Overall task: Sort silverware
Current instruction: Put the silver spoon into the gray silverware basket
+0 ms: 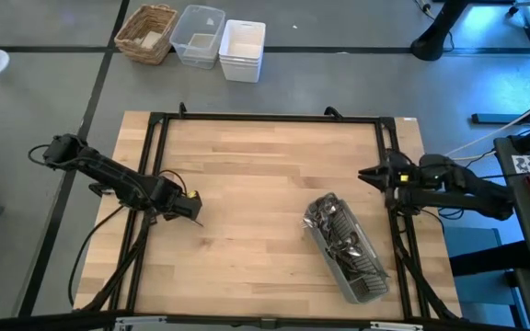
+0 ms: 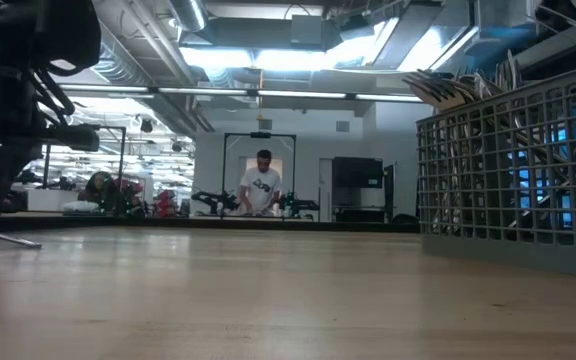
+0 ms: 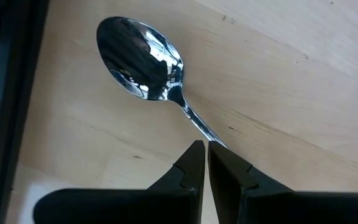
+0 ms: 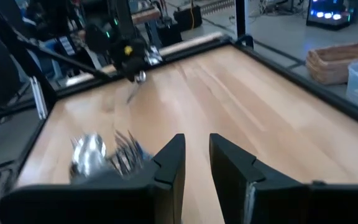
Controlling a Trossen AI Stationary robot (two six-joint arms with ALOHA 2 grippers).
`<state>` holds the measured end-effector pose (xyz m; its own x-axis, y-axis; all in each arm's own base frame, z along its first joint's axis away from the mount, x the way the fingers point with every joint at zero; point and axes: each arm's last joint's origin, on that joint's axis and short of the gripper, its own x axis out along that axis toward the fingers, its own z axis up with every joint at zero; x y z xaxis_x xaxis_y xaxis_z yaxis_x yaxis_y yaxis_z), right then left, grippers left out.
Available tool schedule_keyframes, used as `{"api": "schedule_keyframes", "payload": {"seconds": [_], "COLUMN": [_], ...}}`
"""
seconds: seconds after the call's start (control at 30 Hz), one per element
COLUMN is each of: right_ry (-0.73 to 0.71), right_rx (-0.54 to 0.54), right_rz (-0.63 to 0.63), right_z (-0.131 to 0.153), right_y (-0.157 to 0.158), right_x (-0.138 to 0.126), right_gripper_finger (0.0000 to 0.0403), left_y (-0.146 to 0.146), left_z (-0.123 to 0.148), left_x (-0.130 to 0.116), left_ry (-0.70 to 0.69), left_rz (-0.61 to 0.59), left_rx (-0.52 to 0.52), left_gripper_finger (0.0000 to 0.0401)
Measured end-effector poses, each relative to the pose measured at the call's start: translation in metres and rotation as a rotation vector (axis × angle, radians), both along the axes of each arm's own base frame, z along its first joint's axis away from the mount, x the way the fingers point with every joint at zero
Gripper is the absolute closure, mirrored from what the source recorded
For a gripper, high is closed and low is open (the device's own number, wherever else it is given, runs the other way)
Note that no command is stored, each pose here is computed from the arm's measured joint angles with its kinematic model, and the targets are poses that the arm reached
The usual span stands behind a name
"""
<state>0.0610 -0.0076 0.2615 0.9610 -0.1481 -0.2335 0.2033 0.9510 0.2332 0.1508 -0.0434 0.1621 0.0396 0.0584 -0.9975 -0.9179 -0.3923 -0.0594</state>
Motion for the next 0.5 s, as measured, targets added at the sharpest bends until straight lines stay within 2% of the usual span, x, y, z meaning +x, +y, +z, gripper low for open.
{"api": "schedule_keyframes", "payload": {"seconds": [0.2, 0.5], "right_ry": [0.070, 0.062], "right_rx": [0.055, 0.056], "right_rz": [-0.022, -0.022], "right_z": [-0.019, -0.019], "right_y": [0.000, 0.000], "right_x": [-0.002, -0.002], "right_gripper_finger": [0.0327, 0.0327], "left_y": [0.000, 0.000], "left_z": [0.000, 0.000], "left_x": [0.000, 0.000], "left_ry": [0.001, 0.005], "left_rz": [-0.012, -0.099], "left_rx": [0.000, 0.004], "left_gripper_finger": [0.0386, 0.0386]}}
